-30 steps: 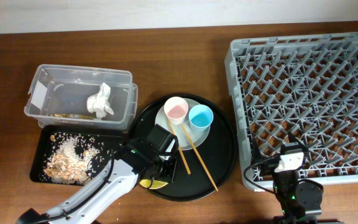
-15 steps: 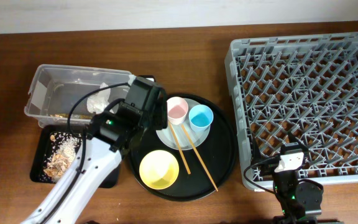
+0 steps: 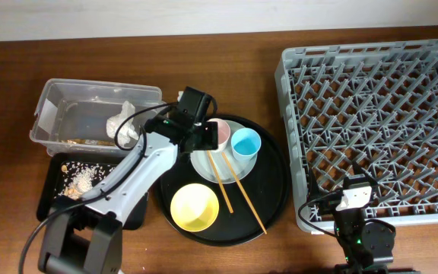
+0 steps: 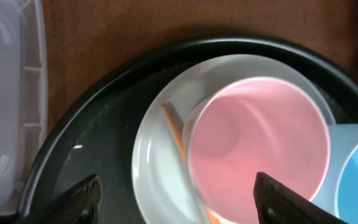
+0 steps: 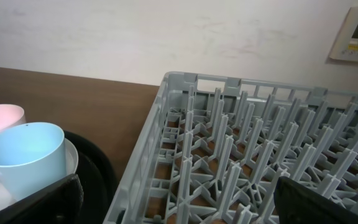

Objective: Sort waste into correct bins and load items into the dishwasher rack
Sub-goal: 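Grasp the pink cup with the left gripper and lift it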

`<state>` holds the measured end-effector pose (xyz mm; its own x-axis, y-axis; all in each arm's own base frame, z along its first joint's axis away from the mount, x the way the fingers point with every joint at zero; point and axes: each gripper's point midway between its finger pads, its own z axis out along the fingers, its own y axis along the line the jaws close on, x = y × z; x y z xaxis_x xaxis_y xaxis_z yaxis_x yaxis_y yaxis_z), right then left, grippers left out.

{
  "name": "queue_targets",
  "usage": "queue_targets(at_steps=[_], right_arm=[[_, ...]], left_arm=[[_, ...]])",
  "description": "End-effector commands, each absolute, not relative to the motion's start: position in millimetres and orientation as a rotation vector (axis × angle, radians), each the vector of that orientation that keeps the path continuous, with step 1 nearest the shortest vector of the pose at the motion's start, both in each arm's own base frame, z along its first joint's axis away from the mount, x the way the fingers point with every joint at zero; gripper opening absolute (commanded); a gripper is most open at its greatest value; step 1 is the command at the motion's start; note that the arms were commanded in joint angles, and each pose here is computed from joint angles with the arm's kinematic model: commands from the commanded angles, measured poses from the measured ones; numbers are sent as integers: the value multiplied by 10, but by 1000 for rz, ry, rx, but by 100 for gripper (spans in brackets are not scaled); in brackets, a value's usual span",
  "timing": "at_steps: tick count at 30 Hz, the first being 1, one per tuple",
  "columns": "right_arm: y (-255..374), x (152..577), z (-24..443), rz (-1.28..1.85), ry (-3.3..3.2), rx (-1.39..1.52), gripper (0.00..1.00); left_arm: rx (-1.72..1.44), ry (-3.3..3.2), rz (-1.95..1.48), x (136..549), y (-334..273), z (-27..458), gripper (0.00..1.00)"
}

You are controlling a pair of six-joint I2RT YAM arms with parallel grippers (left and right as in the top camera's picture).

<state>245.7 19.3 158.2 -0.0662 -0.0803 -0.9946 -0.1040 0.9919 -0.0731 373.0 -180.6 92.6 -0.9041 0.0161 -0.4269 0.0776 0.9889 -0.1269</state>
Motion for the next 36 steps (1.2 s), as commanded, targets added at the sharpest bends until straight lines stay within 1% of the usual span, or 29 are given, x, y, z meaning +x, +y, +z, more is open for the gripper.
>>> queue_targets(at_steps=[1, 4, 6, 8, 9, 11, 12, 13, 14, 15, 16, 18, 20, 23, 25, 28, 31, 33, 36], right_arm=[[164, 2459, 1555, 14, 1646, -124, 99], [164, 2459, 1555, 14, 1646, -124, 99], [164, 2459, 1554, 14, 1646, -124, 99], [165, 2459, 1555, 14, 1646, -125, 99], [164, 2459, 1554, 14, 1646, -124, 99], [164, 2459, 1554, 14, 1646, -124, 99], [164, 2459, 1555, 14, 1646, -124, 99], [164, 2459, 1555, 14, 1646, -124, 99], [164, 2459, 1555, 14, 1646, -124, 99], [164, 2459, 1555, 14, 1646, -124, 99], [164, 2459, 1555, 14, 1646, -124, 99], [164, 2459, 1555, 14, 1646, -124, 99], [164, 2459, 1554, 14, 1646, -124, 98], [164, 2459, 1555, 14, 1646, -124, 99], [164, 2459, 1554, 14, 1646, -124, 99], [164, 2459, 1554, 14, 1646, -124, 99], [164, 2459, 1555, 14, 1646, -124, 99], [164, 2459, 1555, 14, 1646, -124, 99], [164, 2459, 1555, 14, 1646, -124, 99]], left_arm=[[24, 2720, -208, 3786, -1831, 757, 77], [8, 2719, -207, 3827, -1812, 716, 76], [11, 2738, -246, 3807, -1843, 686, 64], [16, 2775, -287, 3763, -1927, 567, 61], [2, 2770, -224, 3795, -1853, 525, 46], [-6, 2755, -194, 3821, -1814, 550, 29], [-18, 2736, -201, 3873, -1796, 619, 24], [-29, 2722, -206, 3910, -1775, 673, 20], [-56, 2680, -224, 3988, -1722, 842, 9], [-70, 2636, -245, 4025, -1691, 1028, 2], [-76, 2609, -257, 4040, -1673, 1145, 0], [-77, 2505, -308, 4020, -1658, 1596, 0], [-75, 2439, -347, 3967, -1646, 1896, 1], [-40, 2348, -467, 3782, -1689, 2370, 0], [3, 2317, -566, 3575, -1741, 2620, 1], [44, 2287, -652, 3359, -1771, 2839, 0], [69, 2288, -688, 3265, -1794, 2888, 0], [161, 2295, -782, 3174, -1938, 2898, 0], [304, 2282, -1017, 2988, -2132, 2990, 0]])
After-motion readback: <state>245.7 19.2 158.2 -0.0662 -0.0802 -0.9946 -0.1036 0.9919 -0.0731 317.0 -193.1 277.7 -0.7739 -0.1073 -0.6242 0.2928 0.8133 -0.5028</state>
